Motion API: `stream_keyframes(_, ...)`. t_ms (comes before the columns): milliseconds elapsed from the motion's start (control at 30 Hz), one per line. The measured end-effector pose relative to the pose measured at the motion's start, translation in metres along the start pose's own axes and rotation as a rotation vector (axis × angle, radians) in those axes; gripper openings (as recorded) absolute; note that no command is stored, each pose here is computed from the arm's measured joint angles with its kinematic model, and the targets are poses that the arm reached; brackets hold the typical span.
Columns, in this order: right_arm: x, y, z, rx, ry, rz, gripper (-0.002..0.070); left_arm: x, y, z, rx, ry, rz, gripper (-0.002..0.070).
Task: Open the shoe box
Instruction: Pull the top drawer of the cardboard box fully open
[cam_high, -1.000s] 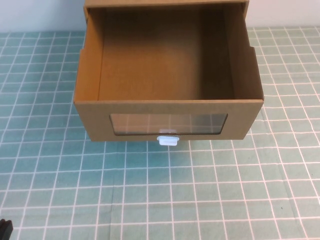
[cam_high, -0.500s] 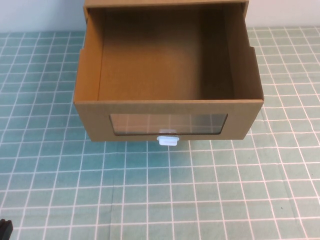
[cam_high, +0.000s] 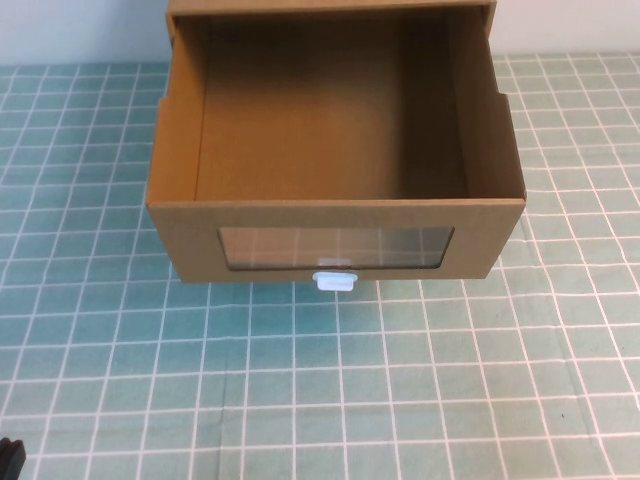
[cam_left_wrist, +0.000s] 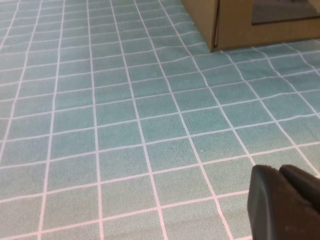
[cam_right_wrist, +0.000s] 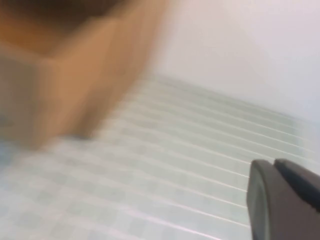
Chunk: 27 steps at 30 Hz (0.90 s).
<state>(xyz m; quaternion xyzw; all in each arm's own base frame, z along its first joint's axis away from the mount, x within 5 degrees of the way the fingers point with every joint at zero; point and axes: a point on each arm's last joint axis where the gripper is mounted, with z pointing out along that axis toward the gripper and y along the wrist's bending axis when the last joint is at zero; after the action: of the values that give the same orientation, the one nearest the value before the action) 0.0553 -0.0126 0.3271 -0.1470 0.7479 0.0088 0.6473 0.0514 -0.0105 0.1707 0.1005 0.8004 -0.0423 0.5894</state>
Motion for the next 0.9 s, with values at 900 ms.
stream_keyframes(900,0.104,0.034,0.02,0.151,0.027,0.364,-0.0013,0.0,0.0,0.0,0.0,0.001,0.0,-0.0005)
